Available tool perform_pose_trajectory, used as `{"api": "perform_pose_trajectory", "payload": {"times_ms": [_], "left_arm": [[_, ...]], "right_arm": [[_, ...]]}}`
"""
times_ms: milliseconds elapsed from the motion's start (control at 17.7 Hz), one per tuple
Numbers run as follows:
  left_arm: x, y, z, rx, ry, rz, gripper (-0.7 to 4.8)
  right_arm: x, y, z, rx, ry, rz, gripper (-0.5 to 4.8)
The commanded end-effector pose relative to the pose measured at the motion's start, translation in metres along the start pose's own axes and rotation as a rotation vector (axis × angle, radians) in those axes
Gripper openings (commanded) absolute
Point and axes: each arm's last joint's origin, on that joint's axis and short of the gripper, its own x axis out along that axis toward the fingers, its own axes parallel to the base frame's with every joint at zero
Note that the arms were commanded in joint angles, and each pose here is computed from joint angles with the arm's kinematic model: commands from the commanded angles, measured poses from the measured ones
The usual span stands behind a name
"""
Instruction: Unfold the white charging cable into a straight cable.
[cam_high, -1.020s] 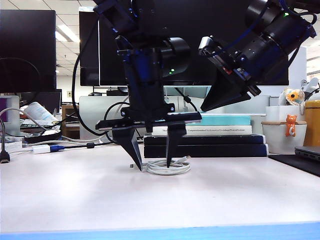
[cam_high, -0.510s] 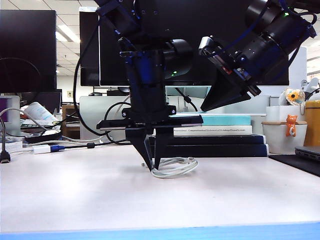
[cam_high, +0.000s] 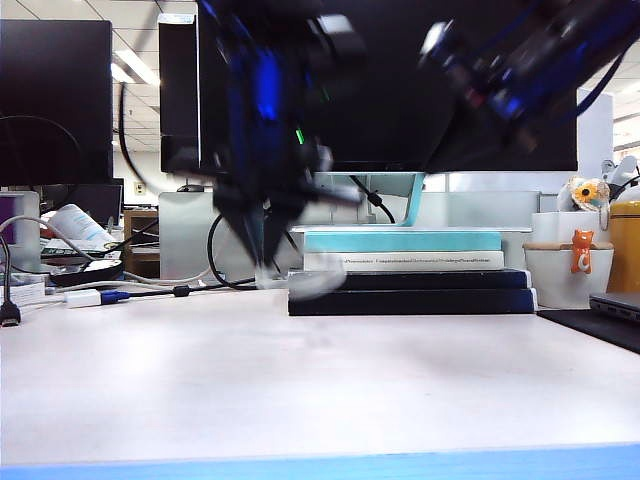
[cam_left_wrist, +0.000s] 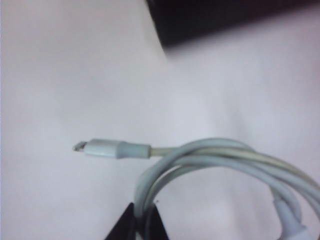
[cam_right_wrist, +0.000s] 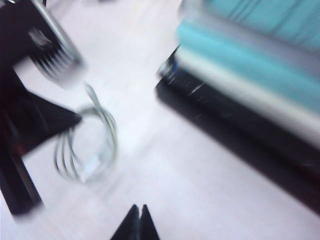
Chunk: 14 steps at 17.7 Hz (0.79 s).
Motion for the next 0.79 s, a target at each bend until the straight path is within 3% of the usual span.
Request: {"api": "perform_pose_trajectory", "payload": {"times_ms": [57, 283, 453, 566, 680, 793], "left_arm": [[-0.029, 0.011, 0.017, 0.108, -0.152, -0.002, -0.06], [-0.079, 0.034, 0.034, 0.097, -0.398, -0.093, -0.06], [-0.107, 0.049, 0.030, 0.116, -0.541, -0.160, -0.06], [-0.116, 0.054, 0.023, 0.182, -0.596, -0.227, -0.06], [-0.123, 0.055, 0.011, 0.304, -0.668, -0.413, -0.06], [-0.123, 0.055, 0.003, 0.370, -0.700, -0.480, -0.05]], "right_arm": [[-0.028, 0.010, 0.010, 0.008, -0.052, -0.016, 0.00], [-0.070, 0.038, 0.021, -0.046, -0.130, -0.019, 0.00], [-0.102, 0.062, 0.027, -0.100, -0.226, 0.035, 0.00], [-0.120, 0.074, 0.029, -0.104, -0.274, 0.044, 0.00], [-0.132, 0.085, 0.030, -0.141, -0.311, 0.115, 0.00], [-0.137, 0.089, 0.030, -0.154, -0.325, 0.124, 0.00]]}}
